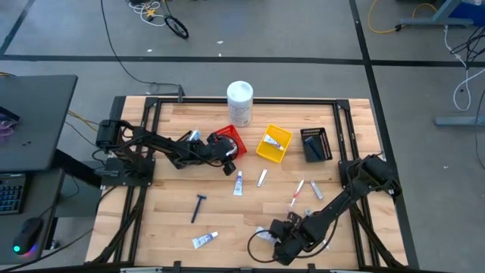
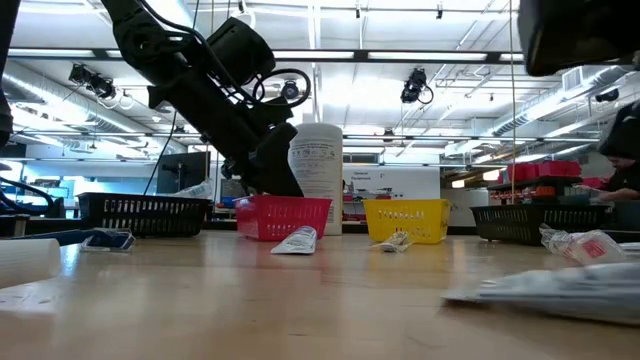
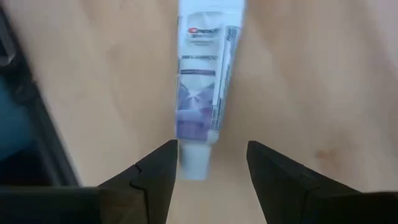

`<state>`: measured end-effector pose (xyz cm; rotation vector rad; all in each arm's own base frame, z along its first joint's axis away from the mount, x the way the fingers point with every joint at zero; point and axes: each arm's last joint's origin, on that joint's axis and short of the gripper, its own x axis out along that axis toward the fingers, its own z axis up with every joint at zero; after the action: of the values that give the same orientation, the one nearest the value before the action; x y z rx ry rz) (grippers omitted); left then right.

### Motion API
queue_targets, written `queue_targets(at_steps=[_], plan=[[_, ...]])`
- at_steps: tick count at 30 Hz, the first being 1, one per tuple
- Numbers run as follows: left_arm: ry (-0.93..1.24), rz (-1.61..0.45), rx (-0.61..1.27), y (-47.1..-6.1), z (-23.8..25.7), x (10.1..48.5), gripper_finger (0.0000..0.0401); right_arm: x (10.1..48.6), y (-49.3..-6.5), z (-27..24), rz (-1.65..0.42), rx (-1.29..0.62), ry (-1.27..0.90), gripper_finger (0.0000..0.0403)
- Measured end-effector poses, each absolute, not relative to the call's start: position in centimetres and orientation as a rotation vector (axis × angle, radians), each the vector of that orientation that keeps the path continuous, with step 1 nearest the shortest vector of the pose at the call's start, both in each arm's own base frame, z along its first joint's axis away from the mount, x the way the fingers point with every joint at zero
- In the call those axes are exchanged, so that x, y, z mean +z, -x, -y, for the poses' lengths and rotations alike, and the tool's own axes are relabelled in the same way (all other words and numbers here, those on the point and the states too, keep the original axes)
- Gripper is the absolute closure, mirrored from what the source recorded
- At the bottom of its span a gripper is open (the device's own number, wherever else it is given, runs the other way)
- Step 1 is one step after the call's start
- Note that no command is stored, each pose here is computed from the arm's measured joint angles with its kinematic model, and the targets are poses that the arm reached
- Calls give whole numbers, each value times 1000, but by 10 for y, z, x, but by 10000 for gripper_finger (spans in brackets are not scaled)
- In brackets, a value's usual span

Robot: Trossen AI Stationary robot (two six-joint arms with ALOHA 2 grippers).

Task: Pick & Place Travel size toiletries
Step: Put the bottom right white toothpaste into the yellow basket

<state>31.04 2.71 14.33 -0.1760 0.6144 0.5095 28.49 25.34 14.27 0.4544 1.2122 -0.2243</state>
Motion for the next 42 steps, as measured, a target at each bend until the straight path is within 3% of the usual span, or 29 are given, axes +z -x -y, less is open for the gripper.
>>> queue_targets(at_steps=[10,23,33,42], plan=[[175,-616,507,-310,-27,143,255,129,-287,-255,-1232,-215,-386,207],[183,-614,509,-310,-27,143,255,127,-287,-253,-1178,-263,-358,336],[190,-613,511,-310,-27,143,255,168,-285,-237,-1053,-265,-255,342],[192,-613,511,-310,-27,143,255,205,-286,-180,-921,-555,-45,325]])
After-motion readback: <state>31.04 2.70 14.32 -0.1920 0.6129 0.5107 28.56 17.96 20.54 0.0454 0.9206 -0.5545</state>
